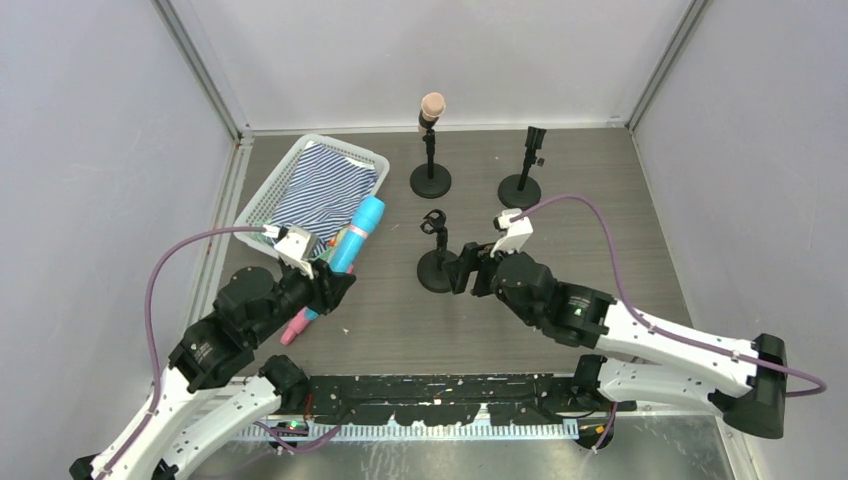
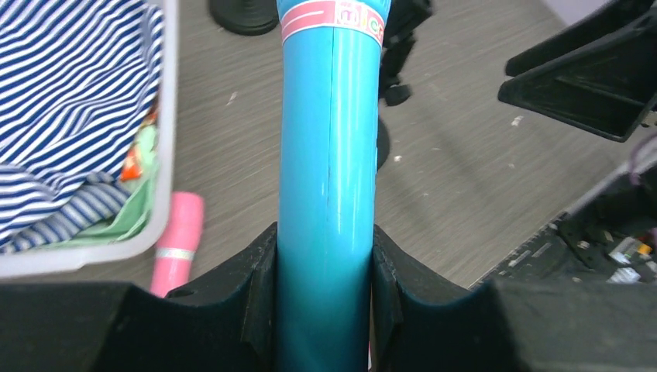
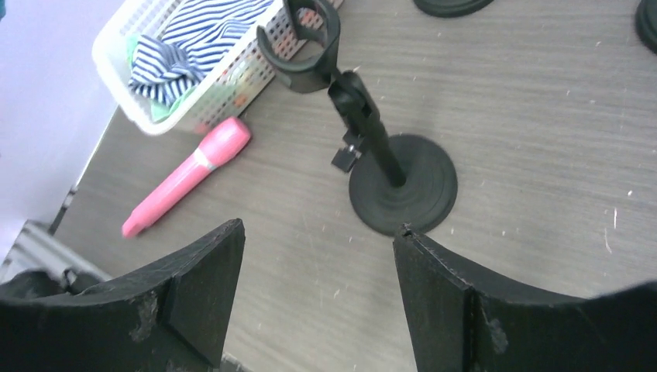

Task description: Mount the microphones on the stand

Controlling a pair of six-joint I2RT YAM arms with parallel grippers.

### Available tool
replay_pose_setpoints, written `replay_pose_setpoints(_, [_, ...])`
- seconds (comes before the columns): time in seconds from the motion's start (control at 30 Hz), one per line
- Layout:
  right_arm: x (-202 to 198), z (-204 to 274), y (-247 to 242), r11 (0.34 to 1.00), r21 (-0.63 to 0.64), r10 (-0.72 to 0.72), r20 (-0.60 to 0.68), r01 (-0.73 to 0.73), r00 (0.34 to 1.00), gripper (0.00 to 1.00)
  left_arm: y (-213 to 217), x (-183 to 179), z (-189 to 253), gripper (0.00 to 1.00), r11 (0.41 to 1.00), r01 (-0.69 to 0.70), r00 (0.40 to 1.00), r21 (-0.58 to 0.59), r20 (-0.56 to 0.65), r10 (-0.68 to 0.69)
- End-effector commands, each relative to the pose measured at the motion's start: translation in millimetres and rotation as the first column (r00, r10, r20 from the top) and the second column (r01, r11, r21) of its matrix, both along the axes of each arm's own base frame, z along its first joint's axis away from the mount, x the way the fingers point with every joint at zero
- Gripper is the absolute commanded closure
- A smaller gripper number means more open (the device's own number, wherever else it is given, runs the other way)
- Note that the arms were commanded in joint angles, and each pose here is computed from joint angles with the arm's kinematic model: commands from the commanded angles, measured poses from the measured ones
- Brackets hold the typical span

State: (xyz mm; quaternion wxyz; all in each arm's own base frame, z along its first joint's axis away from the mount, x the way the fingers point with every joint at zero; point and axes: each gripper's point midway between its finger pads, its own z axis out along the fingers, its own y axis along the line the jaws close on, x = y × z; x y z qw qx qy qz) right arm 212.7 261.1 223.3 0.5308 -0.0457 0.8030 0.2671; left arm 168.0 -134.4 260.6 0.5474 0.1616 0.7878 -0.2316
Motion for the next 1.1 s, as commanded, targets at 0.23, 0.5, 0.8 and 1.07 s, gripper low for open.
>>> replay_pose_setpoints(0.23, [-27.2, 98.7, 26.4, 0.854, 0.501, 0.244, -0.145, -0.142, 0.959, 0.24, -64.9, -9.6, 64.3, 1.0, 0.921, 0.27, 0.962, -0.28, 0.12, -0.245])
replay_pose_setpoints(0.5, [-16.4, 164.3, 54.8, 0.631, 0.743, 0.303, 0.025, -0.22, 0.953, 0.24, -82.5, 5.2, 64.3, 1.0, 0.911, 0.273, 0.962, -0.309, 0.119, -0.248])
replay_pose_setpoints(0.8, [1.7, 173.3, 82.6, 0.614, 0.743, 0.308, 0.084, -0.266, 0.948, 0.25, -96.2, 20.0, 71.6, 0.99, 0.906, 0.277, 0.96, -0.322, 0.139, -0.244])
replay_pose_setpoints(1.07, [21.8, 165.8, 97.0, 0.654, 0.716, 0.266, 0.084, -0.243, 0.96, 0.29, -105.4, 24.5, 70.5, 1.0, 0.899, 0.293, 0.956, -0.327, 0.133, -0.263])
